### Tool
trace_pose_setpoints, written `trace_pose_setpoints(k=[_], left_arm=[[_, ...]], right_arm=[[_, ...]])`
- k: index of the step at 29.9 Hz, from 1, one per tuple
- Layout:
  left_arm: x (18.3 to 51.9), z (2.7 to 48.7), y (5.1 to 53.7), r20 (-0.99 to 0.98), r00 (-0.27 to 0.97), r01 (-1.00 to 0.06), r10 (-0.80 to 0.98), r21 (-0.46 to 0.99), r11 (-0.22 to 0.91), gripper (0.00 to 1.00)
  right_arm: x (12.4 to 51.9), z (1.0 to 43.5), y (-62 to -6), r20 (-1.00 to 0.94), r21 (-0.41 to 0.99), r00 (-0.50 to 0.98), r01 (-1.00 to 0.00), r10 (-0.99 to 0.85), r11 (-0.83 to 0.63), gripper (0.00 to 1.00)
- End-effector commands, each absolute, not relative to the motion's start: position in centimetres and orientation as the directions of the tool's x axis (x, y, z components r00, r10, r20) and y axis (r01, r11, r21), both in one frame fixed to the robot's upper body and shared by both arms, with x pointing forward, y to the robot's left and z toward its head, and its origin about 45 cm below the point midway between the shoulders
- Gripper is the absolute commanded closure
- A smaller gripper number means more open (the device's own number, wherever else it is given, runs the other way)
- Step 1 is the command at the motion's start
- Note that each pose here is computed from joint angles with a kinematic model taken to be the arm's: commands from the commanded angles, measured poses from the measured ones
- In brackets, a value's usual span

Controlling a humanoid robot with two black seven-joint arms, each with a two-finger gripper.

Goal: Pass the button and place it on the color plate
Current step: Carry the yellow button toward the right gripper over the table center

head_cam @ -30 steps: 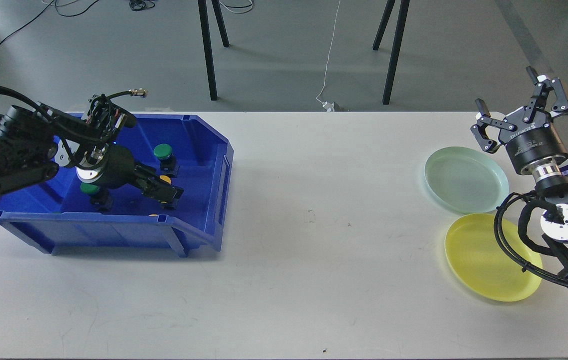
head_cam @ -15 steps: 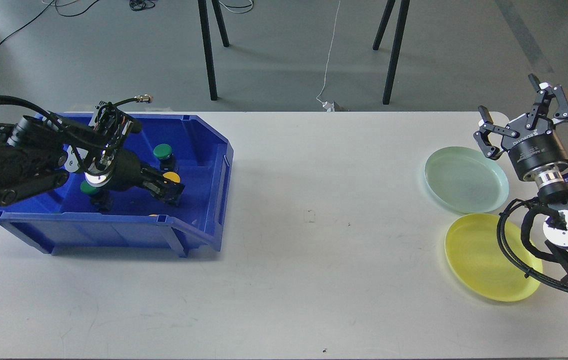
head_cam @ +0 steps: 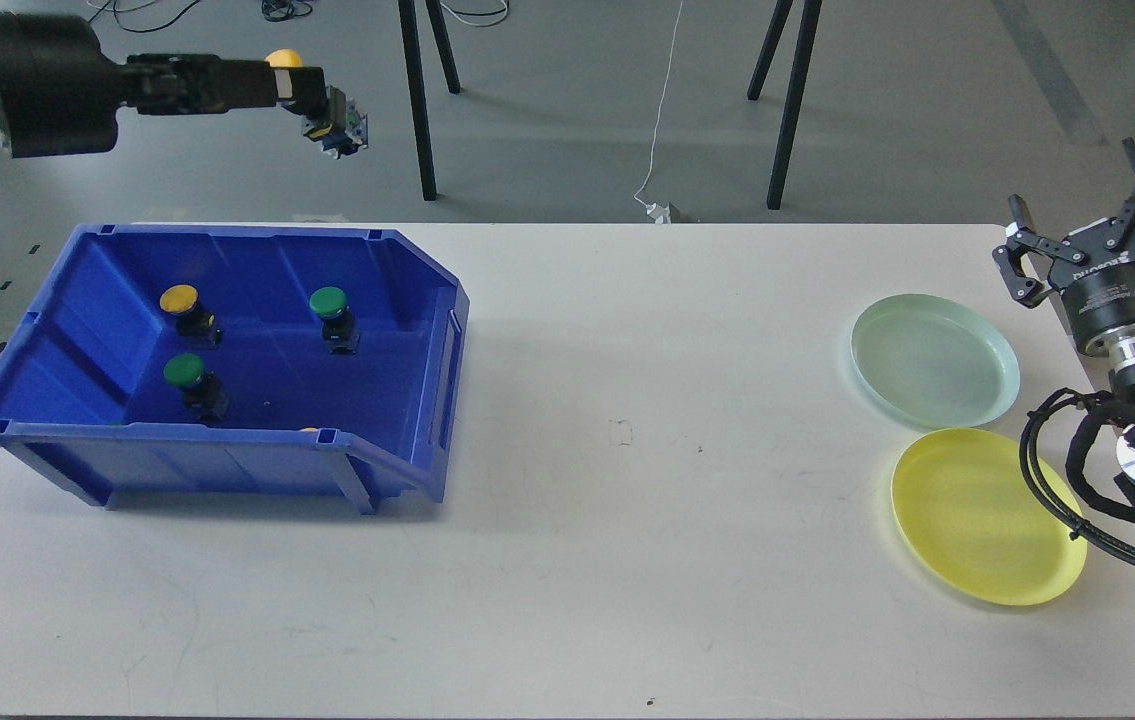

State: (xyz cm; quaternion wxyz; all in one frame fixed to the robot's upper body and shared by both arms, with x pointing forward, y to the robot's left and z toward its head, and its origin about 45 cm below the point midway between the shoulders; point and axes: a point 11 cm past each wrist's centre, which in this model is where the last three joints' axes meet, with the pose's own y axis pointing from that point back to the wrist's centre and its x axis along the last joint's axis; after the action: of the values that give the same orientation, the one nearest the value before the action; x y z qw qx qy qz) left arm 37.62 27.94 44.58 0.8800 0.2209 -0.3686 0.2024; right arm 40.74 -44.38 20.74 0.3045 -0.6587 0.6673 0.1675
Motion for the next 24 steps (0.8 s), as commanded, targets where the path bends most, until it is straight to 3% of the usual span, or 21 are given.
trace_pose_setpoints(k=[1, 7, 12, 16, 24], left_arm=[[36.5, 44.4, 21.8, 0.609, 0.741, -0.407, 0.282, 0.073, 0.911, 0.96], [36.7, 35.0, 9.2, 0.482, 0.805, -0.362, 0.346, -0.062, 0.93, 0.94], [37.2, 26.9, 5.7, 0.385, 0.847, -0.398, 0.366, 0.002, 0.918, 0.94], [36.8, 26.5, 4.9, 0.357, 0.853, -0.398, 0.38, -0.024, 0.917, 0.93], [37.0, 26.7, 5.1, 0.356, 0.848, -0.407, 0.393, -0.038, 0.913, 0.93]], right_arm=[[40.8, 20.7, -44.0, -0.629, -0.174, 0.062, -0.983, -0.775, 0.063, 0.01], [40.9, 20.1, -36.0, -0.539, -0.141, 0.273, -0.962, -0.797, -0.234, 0.01], [39.3, 22.8, -27.6, -0.432, -0.211, 0.55, -0.832, -0.715, -0.513, 0.01], [36.3, 24.4, -22.2, -0.317, -0.246, 0.705, -0.707, -0.634, -0.663, 0.02], [34.2, 22.4, -19.8, -0.293, -0.193, 0.719, -0.69, -0.63, -0.697, 0.02]])
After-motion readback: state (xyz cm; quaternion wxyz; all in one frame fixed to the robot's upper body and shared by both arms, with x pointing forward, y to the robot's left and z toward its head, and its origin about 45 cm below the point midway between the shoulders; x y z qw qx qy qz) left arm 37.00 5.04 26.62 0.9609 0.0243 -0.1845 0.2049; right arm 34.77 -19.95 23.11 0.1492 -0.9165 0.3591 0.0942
